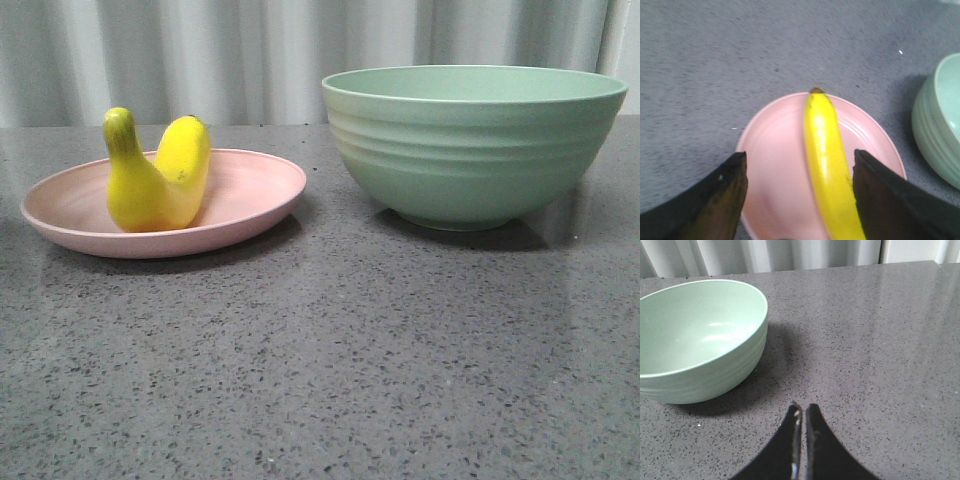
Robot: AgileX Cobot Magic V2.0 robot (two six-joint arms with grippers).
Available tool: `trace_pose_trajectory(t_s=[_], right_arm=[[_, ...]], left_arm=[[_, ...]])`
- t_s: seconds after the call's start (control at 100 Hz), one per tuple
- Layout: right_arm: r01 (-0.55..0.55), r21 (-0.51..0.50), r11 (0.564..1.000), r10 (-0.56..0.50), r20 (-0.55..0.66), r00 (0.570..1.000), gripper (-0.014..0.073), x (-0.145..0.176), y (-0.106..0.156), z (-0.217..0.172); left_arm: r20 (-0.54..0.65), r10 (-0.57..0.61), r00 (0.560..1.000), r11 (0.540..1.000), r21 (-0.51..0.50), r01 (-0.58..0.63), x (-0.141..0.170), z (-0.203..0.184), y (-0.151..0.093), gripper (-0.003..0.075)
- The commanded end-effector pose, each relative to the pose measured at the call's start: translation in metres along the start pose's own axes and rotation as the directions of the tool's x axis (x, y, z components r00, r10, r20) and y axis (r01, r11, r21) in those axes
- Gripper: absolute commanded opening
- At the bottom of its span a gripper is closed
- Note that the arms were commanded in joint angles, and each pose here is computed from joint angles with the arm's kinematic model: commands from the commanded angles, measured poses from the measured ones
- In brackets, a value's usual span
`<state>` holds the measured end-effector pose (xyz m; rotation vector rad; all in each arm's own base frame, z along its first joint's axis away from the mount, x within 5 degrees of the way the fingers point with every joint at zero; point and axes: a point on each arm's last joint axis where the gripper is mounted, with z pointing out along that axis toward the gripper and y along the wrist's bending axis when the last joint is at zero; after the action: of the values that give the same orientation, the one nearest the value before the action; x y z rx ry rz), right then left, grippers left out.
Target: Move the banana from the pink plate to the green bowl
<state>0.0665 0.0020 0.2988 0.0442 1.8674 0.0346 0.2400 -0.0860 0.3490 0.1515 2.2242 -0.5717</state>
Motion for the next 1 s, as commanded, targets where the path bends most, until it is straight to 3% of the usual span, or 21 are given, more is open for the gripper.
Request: trace_pose_trajectory(t_s=[0.0,0.26,0.51,0.76,0.99], right_arm=[[0.014,0.009,1.000,-0.014,0.087,0.996,-0.0080,-0.015,-0.001,-0.001],[0.014,0.009,1.000,-0.014,0.087,0.996,-0.0080,-0.015,-0.001,-0.001],[0.014,0.009,1.000,-0.014,0.088,0.996,-0.0080,-0.015,-0.001,-0.001],[0.014,0.009,1.000,-0.014,0.088,0.996,-0.0080,-0.015,-0.001,-0.001],[0.013,0.010,1.000,-0.014,0.099,0.995,-0.0080,-0.016,-0.001,-0.001]], left_arm=[[0.073,0.006,0.997,0.999,0.050,-0.010,-0.011,0.004,-0.015,0.0405],[-0.061,0.012,0.998,0.995,0.098,-0.006,0.004,0.044,-0.031,0.0404],[-0.203,0.007,0.979,0.991,0.131,0.020,-0.006,0.067,-0.039,0.0404],[-0.380,0.007,0.925,1.000,-0.009,-0.011,-0.008,0.086,-0.028,0.0404],[-0.437,0.010,0.899,1.000,0.003,-0.010,0.001,0.096,-0.039,0.0404]])
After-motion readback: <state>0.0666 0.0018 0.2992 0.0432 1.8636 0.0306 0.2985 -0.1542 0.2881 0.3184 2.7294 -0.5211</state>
